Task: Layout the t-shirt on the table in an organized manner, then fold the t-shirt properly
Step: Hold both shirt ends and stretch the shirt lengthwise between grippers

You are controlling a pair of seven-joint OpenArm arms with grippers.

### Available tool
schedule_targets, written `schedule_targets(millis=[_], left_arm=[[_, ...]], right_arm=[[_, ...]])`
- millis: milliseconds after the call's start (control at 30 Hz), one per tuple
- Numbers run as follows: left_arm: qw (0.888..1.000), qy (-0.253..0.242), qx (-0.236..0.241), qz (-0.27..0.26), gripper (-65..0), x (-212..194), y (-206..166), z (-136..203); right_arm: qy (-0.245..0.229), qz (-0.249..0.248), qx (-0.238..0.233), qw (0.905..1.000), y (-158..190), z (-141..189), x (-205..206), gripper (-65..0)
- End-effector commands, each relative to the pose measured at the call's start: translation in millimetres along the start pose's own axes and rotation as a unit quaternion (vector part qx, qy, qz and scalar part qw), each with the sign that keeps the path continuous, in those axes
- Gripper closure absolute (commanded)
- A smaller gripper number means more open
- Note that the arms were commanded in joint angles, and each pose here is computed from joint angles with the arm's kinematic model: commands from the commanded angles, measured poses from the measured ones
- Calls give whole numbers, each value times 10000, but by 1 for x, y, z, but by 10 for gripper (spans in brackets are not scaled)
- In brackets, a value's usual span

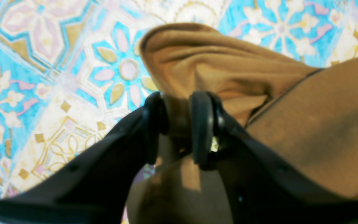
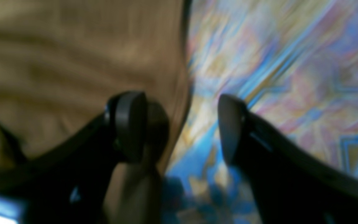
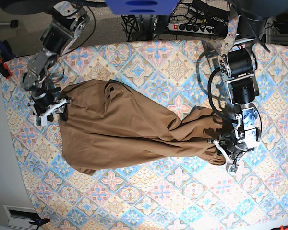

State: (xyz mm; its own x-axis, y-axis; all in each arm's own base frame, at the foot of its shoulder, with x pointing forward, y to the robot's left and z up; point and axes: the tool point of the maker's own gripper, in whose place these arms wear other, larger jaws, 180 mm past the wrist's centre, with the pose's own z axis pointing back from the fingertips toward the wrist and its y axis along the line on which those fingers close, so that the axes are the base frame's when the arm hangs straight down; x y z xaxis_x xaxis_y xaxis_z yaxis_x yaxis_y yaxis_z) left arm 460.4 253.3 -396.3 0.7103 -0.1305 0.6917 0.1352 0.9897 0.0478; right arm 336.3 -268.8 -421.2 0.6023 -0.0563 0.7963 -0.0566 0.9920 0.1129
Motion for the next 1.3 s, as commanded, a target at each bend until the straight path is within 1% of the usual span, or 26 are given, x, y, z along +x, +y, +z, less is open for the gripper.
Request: schedule_targets(millis=[0, 200, 300, 433, 467, 533, 600, 633, 667, 733, 767, 833, 900, 933, 1000, 1033, 1133, 1200, 1267], left_arm=[[9994, -328, 84, -39, -168, 28, 9, 7], [9988, -205, 1, -451, -168, 27, -4, 3], [9979, -144, -44, -629, -168, 26, -11, 1], [9948, -34, -157, -1004, -167, 24, -26, -3], [9933, -9, -278, -1122, -163, 23, -33, -4], [9901, 18, -543, -1292, -128, 21, -45, -4], [9876, 30, -731, -1388, -65, 20, -53, -3], [9871, 40, -766, -1404, -23, 19, -54, -3], [9871, 38, -773, -1403, 0, 19, -55, -4], [9871, 38, -773, -1403, 0, 19, -55, -4], [9871, 38, -773, -1403, 0, 19, -55, -4], [9870, 52, -764, -1415, 0, 18, -54, -4], [9871, 140, -741, -1410, 0, 19, -52, -3], [9872, 187, -733, -1403, 0, 18, -52, -3], [9876, 125, -691, -1402, 0, 28, -49, -1], [9890, 76, -655, -1323, 0, 32, -44, 0], [9950, -142, -504, -850, 0, 45, -24, 7], [9961, -246, -431, -730, 0, 57, -14, 10], [9966, -189, -417, -679, 0, 57, -8, 9]], right_arm=[[264, 111, -53, 9996, -7, -1, -4, -352], [681, -244, 172, 9972, 4, -11, -42, -351], [740, -281, 196, 9967, 6, -12, -47, -350], [787, -277, 223, 9963, 8, -12, -49, -342], [789, -272, 228, 9963, 8, -13, -49, -324], [804, -262, 230, 9962, 8, -12, -50, -265], [831, -241, 242, 9960, 9, -13, -51, -183], [864, -181, 287, 9957, 13, -14, -52, -140], [893, -102, 355, 9953, 18, -16, -51, -105], [958, 154, 543, 9938, 33, -21, -50, -21], [991, 264, 632, 9927, 40, -23, -49, 0], [1069, 357, 707, 9911, 46, -25, -51, 0], [1168, 281, 632, 9907, 40, -22, -55, 0], [1144, 213, 575, 9915, 35, -20, -55, 0], [1008, 51, 369, 9942, 20, -15, -50, 0], [913, -18, 237, 9955, 11, -11, -45, 0], [711, -193, -93, 9972, -12, 1, -35, 0], [623, -377, -290, 9969, -26, 8, -35, 0], [528, -605, -500, 9955, -42, 16, -36, 0]])
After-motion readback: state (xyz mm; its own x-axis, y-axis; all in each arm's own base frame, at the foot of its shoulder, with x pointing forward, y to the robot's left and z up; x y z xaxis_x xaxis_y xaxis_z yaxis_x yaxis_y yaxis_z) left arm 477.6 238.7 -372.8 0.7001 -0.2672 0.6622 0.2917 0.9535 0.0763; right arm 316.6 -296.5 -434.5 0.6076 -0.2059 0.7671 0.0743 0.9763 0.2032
